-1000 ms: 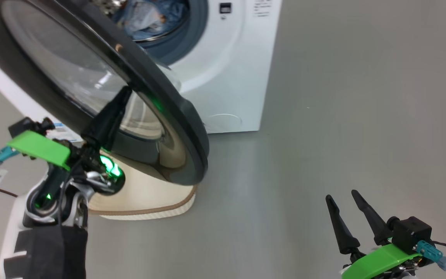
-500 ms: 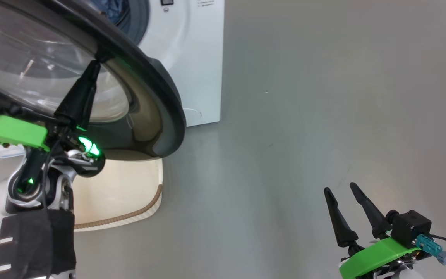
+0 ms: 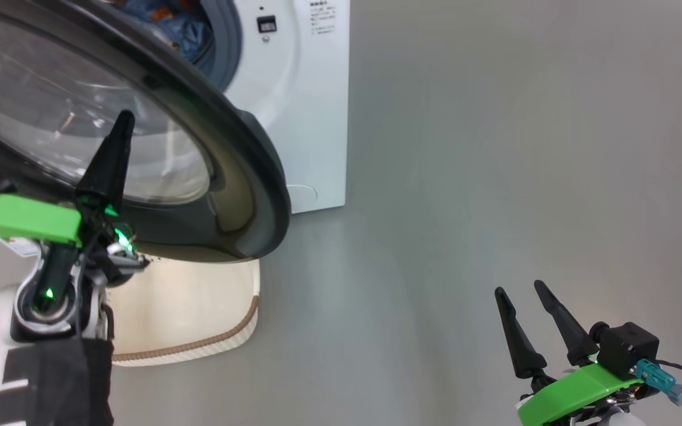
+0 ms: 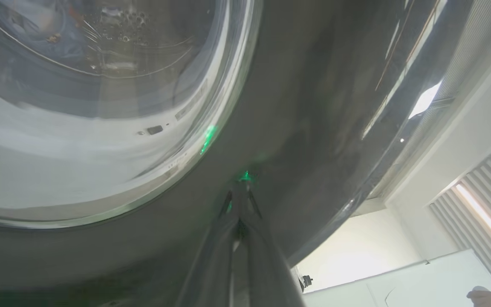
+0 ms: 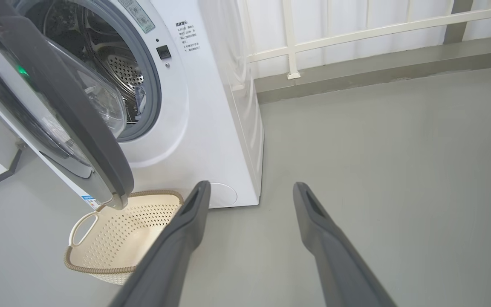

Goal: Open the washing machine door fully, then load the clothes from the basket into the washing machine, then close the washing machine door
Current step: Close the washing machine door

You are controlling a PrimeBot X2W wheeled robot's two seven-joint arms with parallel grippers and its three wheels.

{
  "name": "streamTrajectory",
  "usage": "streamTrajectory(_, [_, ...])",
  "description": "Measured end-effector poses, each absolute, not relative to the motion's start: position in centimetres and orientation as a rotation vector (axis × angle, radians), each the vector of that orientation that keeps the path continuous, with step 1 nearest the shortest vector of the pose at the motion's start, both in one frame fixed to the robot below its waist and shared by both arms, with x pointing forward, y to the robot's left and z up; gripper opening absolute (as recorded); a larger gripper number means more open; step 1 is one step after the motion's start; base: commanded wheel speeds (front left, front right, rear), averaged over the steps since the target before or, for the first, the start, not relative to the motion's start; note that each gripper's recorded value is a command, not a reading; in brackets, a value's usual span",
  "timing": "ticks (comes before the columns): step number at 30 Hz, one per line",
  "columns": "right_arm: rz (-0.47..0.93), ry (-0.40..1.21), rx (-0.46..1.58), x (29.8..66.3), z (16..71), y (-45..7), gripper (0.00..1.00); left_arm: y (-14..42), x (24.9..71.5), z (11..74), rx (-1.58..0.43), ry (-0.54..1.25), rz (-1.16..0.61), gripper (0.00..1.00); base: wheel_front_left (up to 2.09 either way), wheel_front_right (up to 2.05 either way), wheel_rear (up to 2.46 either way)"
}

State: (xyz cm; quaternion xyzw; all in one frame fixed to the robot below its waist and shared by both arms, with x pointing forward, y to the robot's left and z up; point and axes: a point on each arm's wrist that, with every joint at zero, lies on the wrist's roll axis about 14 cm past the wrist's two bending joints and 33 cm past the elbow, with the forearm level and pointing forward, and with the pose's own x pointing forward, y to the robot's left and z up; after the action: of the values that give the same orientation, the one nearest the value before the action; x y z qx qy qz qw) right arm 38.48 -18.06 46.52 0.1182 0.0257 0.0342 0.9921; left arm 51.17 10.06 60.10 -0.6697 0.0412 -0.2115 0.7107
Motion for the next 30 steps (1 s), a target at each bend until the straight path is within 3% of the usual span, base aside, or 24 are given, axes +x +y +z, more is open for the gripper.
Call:
streamTrajectory(17, [0.145, 0.000, 0.261, 38.3, 48.5, -15.3, 1.00, 14.8, 45.8, 60.5, -1.326, -0.033, -0.363, 0.00, 0.00, 0.00, 0.00])
streamTrajectory(18, [0.149, 0.003, 0.261, 38.1, 48.4, -15.2, 1.00, 15.1, 45.5, 60.5, -1.305, -0.044, -0.352, 0.14, 0.00, 0.00, 0.00])
streamTrajectory(19, [0.152, 0.005, 0.261, 38.0, 48.4, -15.1, 1.00, 15.4, 45.3, 60.5, -1.293, -0.055, -0.341, 0.36, 0.00, 0.00, 0.00])
streamTrajectory(21, [0.157, 0.004, 0.260, 37.8, 48.4, -15.0, 1.00, 15.8, 44.7, 60.2, -1.289, -0.064, -0.325, 0.55, 0.00, 0.00, 0.00])
streamTrajectory(23, [0.162, -0.003, 0.260, 37.8, 48.7, -14.8, 1.00, 16.1, 44.2, 59.7, -1.288, -0.065, -0.304, 0.90, 0.00, 0.00, 0.00])
streamTrajectory(24, [0.164, -0.006, 0.260, 37.8, 48.8, -14.8, 1.00, 16.4, 44.0, 59.4, -1.286, -0.070, -0.290, 0.99, 0.00, 0.00, 0.00])
streamTrajectory(30, [0.176, -0.023, 0.255, 37.7, 49.4, -14.4, 1.00, 18.9, 42.8, 58.5, -1.225, -0.133, -0.189, 1.00, 0.00, 0.00, 0.00])
